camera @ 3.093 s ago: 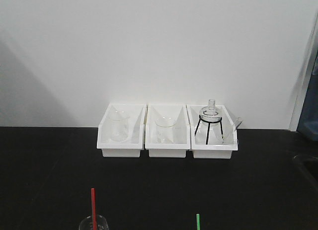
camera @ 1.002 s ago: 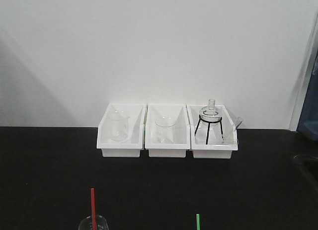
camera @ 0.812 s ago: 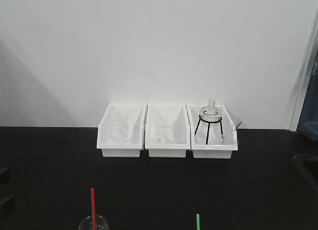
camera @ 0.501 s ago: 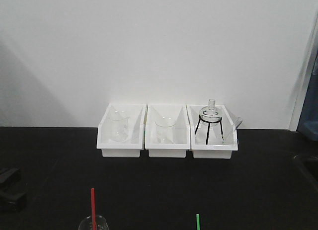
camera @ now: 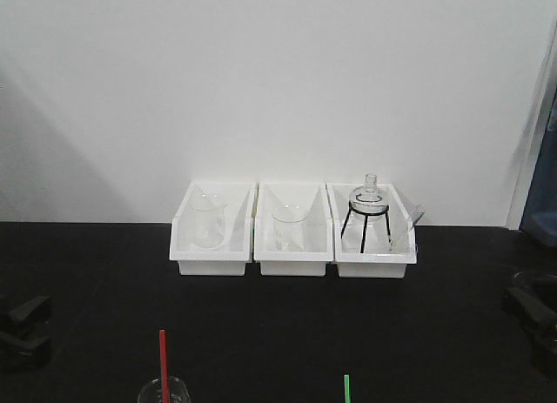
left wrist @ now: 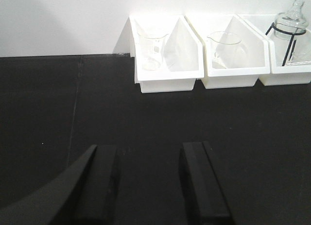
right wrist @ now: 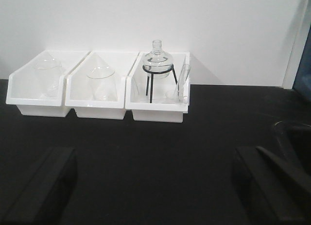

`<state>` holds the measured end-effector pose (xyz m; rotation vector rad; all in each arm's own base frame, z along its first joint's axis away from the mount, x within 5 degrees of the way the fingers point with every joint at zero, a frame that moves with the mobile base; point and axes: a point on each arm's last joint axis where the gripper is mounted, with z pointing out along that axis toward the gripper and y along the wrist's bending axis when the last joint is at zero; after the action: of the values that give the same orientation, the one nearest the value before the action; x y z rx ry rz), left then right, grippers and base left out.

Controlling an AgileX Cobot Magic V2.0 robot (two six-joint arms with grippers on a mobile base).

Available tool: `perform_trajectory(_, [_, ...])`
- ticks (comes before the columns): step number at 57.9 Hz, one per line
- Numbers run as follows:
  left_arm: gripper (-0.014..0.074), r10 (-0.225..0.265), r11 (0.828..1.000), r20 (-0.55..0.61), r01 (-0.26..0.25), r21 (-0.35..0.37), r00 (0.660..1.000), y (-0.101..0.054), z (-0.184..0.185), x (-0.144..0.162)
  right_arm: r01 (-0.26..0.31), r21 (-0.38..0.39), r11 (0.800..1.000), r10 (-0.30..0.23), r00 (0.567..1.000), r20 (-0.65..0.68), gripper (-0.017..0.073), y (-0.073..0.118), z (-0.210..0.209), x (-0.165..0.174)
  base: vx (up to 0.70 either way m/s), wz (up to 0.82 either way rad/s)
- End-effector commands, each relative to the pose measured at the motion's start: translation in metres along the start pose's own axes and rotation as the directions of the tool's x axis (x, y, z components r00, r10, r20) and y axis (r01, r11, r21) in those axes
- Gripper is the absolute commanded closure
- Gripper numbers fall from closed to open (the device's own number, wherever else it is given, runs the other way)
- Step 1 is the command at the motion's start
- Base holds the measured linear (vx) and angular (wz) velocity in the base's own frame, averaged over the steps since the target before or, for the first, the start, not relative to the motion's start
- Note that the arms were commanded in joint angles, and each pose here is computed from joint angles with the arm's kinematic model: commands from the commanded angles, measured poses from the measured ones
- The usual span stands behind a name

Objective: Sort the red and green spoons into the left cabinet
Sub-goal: 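Move the right gripper down over the green spoon in its beaker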

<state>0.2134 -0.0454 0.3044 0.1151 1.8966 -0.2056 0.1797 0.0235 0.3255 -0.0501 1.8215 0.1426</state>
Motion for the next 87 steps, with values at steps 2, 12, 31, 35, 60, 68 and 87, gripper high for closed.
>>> perform_trajectory(2, [0.0161,-0.017,1.000,0.119,0.016,0.007,0.993,-0.002,-0.005,-0.021,-0.006,-0.016,1.000,0.008,0.994,0.112,-0.0122,0.002,0.007,-0.013,0.00,0.00])
perform_trajectory(12, [0.0161,-0.017,1.000,0.103,0.016,0.007,0.994,-0.002,-0.005,-0.019,0.048,-0.140,0.989,-0.031,0.993,0.118,-0.0066,0.025,0.024,0.022,0.00,0.00])
perform_trajectory(31, [0.0161,-0.017,1.000,0.066,0.016,0.007,0.998,-0.002,-0.005,-0.016,0.146,-0.341,0.928,-0.106,0.985,0.134,-0.0025,0.064,0.057,0.084,0.00,0.00])
perform_trajectory(35, [0.0161,-0.017,1.000,0.063,0.016,0.007,0.998,-0.002,-0.004,-0.016,0.141,-0.348,0.927,-0.101,0.986,0.129,-0.0025,0.066,0.068,0.093,0.00,0.00])
perform_trajectory(60, [0.0161,-0.009,1.000,0.062,0.008,0.006,0.998,-0.002,-0.004,-0.015,0.066,-0.386,0.920,-0.016,0.991,0.131,-0.0025,0.077,0.111,0.120,0.00,0.00])
perform_trajectory(68, [0.0161,-0.008,1.000,0.060,0.007,0.006,0.998,-0.002,-0.004,-0.015,0.054,-0.387,0.920,-0.005,0.992,0.125,-0.0025,0.081,0.125,0.120,0.00,0.00])
perform_trajectory(87, [0.0161,-0.006,1.000,0.035,0.005,0.006,0.999,-0.002,-0.004,-0.013,-0.005,-0.391,0.920,0.035,0.997,0.069,-0.0025,0.083,0.139,0.133,0.00,0.00])
